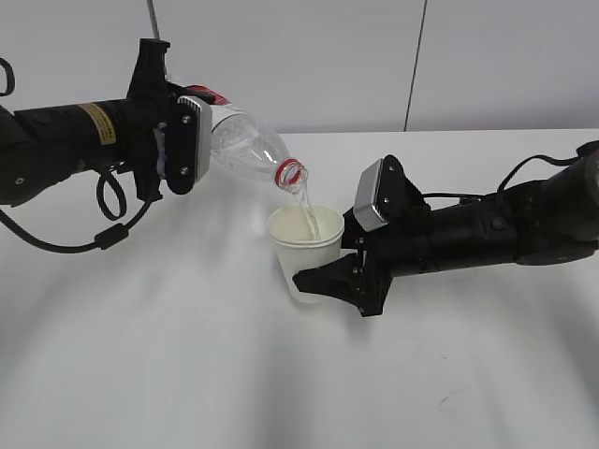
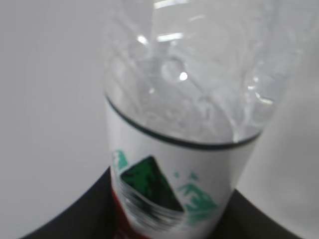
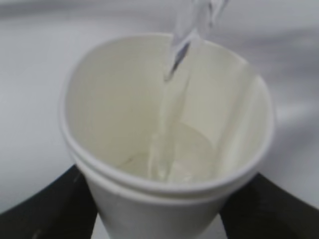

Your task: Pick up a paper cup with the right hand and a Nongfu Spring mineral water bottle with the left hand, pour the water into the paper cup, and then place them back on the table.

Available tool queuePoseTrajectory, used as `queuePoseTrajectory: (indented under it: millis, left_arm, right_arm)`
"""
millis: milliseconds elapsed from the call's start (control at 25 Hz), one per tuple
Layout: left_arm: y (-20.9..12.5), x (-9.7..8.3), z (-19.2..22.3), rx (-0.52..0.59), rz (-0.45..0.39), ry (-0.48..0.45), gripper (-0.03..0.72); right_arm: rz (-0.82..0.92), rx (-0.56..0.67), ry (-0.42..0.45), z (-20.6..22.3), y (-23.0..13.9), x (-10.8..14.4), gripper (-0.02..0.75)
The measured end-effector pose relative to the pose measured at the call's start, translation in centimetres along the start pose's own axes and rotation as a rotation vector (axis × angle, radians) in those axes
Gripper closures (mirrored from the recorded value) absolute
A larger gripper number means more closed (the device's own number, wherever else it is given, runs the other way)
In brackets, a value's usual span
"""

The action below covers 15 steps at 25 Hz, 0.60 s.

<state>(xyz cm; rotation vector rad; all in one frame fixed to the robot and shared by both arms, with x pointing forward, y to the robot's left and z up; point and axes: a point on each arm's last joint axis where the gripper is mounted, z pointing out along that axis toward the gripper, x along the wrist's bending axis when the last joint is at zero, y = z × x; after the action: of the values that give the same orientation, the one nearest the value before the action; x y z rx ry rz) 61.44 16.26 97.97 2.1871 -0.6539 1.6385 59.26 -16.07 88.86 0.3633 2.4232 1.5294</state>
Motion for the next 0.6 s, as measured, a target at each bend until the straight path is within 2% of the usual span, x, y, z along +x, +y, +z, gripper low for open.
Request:
queuePoseTrajectory:
  millis: [400,600]
  left_arm:
    - [0.02,0.03,0.0,-0.002,0.001,0.003,0.385]
    - [0.15,0.06,0.02,-0.017,0.028,0.002,0.385]
  right_arm:
    - [0.001,0.0,-0.001,0.0,0.0,-0.01,0.239]
    - [0.0,0.002,-0.001,0.0,-0.02,-0.01,0.239]
